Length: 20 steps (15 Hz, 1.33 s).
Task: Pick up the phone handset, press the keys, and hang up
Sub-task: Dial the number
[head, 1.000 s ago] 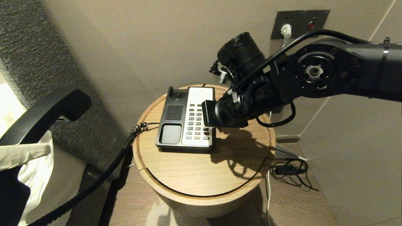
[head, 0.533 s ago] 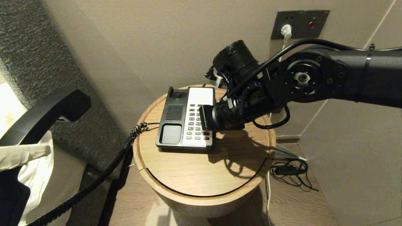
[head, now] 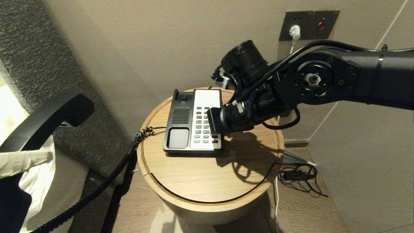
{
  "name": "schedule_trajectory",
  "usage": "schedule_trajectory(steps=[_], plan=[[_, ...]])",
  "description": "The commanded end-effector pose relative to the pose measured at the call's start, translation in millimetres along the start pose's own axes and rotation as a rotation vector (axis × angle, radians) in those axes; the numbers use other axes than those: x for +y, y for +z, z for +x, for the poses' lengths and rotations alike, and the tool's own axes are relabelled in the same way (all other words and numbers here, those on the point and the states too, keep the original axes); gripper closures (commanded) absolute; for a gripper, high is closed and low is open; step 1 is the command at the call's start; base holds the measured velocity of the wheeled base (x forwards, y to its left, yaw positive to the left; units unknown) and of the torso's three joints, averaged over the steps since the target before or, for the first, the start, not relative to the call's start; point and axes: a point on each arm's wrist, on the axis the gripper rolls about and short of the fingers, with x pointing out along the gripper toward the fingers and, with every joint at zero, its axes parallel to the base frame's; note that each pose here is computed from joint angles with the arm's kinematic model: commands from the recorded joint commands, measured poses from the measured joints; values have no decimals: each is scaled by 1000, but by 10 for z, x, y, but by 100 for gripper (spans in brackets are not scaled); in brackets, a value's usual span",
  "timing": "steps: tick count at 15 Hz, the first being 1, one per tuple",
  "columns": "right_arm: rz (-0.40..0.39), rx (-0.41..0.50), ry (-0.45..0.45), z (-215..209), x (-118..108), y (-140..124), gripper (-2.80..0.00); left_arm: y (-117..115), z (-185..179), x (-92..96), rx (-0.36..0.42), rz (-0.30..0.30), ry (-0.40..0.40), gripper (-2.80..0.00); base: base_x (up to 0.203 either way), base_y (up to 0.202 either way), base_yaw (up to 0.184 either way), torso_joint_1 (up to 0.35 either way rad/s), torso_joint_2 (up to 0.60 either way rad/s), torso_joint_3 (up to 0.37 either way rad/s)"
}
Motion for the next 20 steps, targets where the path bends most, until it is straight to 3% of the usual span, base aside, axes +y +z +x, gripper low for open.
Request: schedule_trajectory(steps=[1,5,12,20], plan=[[8,-26,14,-134,23,30,0,-6,-4,5,2,-2,3,0,0,0,0,0,0,0],[39,-51,29,-335,49,53,0,-19,-2,11,5,-2,4,0,0,0,0,0,0,0],[108,68,-16,-121,5,-71,0,-35,12,14,13,0,7,0,0,0,0,0,0,0],[130,93,-12,-61,43,-110,0,-43,3,20,12,0,5,0,0,0,0,0,0,0]])
